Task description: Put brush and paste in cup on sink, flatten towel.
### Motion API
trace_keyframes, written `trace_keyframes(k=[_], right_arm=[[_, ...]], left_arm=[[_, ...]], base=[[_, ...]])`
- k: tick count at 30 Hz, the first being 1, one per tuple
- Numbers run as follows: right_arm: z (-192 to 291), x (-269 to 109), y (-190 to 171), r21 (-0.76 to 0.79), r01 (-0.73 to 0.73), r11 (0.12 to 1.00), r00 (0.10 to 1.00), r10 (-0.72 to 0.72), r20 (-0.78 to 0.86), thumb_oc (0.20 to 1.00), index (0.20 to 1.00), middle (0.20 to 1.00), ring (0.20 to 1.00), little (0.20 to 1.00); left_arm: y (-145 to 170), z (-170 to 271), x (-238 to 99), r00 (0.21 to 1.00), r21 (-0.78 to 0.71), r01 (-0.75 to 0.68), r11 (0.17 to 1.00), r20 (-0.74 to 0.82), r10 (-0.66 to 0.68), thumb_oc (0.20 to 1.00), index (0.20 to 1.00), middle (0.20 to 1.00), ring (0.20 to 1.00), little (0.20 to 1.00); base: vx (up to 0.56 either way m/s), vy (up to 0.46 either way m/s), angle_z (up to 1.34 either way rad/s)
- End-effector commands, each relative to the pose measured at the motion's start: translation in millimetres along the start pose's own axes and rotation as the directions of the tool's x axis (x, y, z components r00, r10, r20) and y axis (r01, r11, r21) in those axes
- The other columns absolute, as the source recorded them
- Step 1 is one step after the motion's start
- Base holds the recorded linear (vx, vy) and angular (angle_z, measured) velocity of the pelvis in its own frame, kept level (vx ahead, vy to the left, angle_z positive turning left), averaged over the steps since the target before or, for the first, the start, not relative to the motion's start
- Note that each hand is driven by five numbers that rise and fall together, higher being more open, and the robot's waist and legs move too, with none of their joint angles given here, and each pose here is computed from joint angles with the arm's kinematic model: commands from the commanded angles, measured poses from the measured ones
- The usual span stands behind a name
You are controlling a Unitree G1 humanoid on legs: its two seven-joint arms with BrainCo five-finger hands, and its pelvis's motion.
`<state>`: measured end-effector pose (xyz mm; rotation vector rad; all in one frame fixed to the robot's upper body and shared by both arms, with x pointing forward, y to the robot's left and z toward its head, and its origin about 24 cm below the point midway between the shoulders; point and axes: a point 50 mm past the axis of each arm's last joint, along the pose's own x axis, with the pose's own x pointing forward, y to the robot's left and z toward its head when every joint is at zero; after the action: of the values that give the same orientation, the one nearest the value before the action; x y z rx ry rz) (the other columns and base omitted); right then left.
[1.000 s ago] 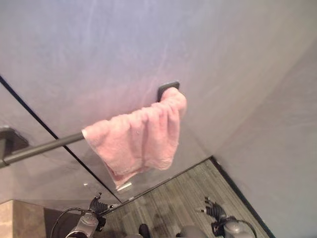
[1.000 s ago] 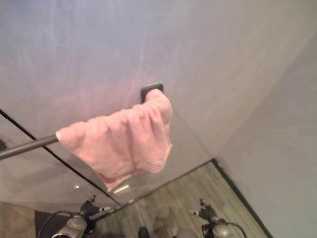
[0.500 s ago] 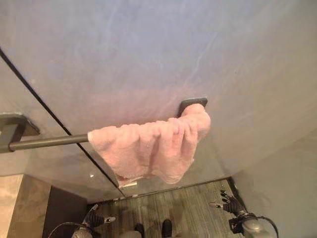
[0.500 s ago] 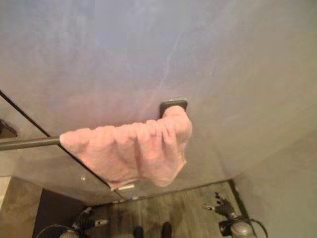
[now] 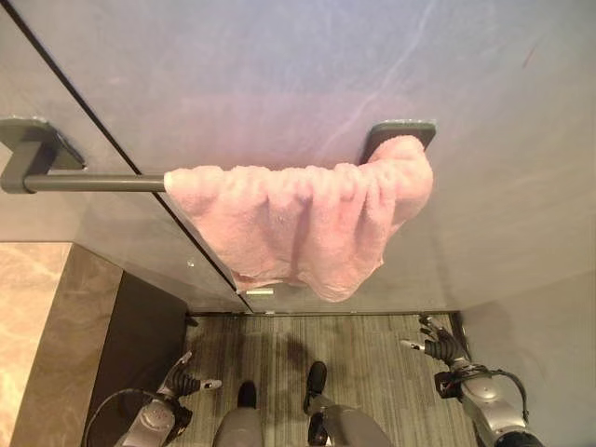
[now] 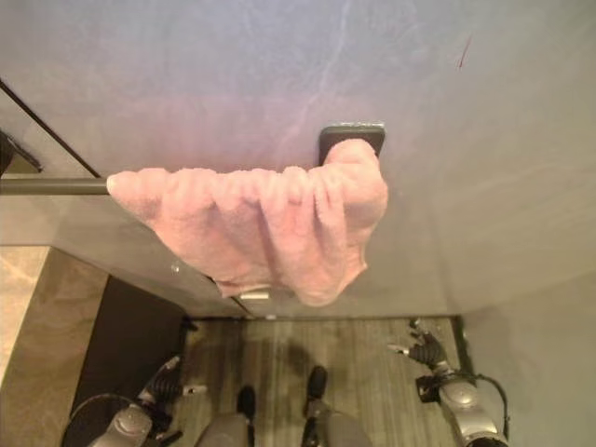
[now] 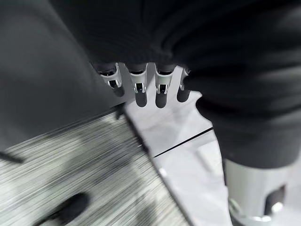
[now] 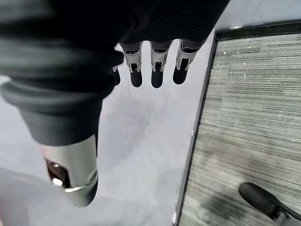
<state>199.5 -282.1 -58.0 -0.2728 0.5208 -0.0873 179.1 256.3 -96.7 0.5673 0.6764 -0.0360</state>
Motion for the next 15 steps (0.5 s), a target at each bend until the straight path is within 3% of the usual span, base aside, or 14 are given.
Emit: trace_keyframes(k=[1,9,15], right_arm=[[-2,-5,-10,-0.008,0.043,0.999,0.999,-0.043,0.019,1.0,1.0,1.0,1.0,1.0],[16,-1,-8,0.034,0.079,0.996,0.992,-0.082,0.094,1.0,1.0,1.0,1.0,1.0],[49,0,-17,0.029,0.021,0.999,0.973,-0.027,0.228,1.0,1.0,1.0,1.0,1.0]], left_arm=[[15,-8,-6,1.0,0.074,-0.022,0.997,0.014,0.021,1.0,1.0,1.0,1.0,1.0],[36,26,-8,0.982,0.109,-0.064,0.992,0.182,0.044,1.0,1.0,1.0,1.0,1.0],[62,44,-33,0.944,0.195,-0.048,0.98,0.33,-0.02,1.0,1.0,1.0,1.0,1.0]], base=[[0.01,0.193,-0.23],[0.01,0.154,-0.33],[-0.03,0.117,-0.1]])
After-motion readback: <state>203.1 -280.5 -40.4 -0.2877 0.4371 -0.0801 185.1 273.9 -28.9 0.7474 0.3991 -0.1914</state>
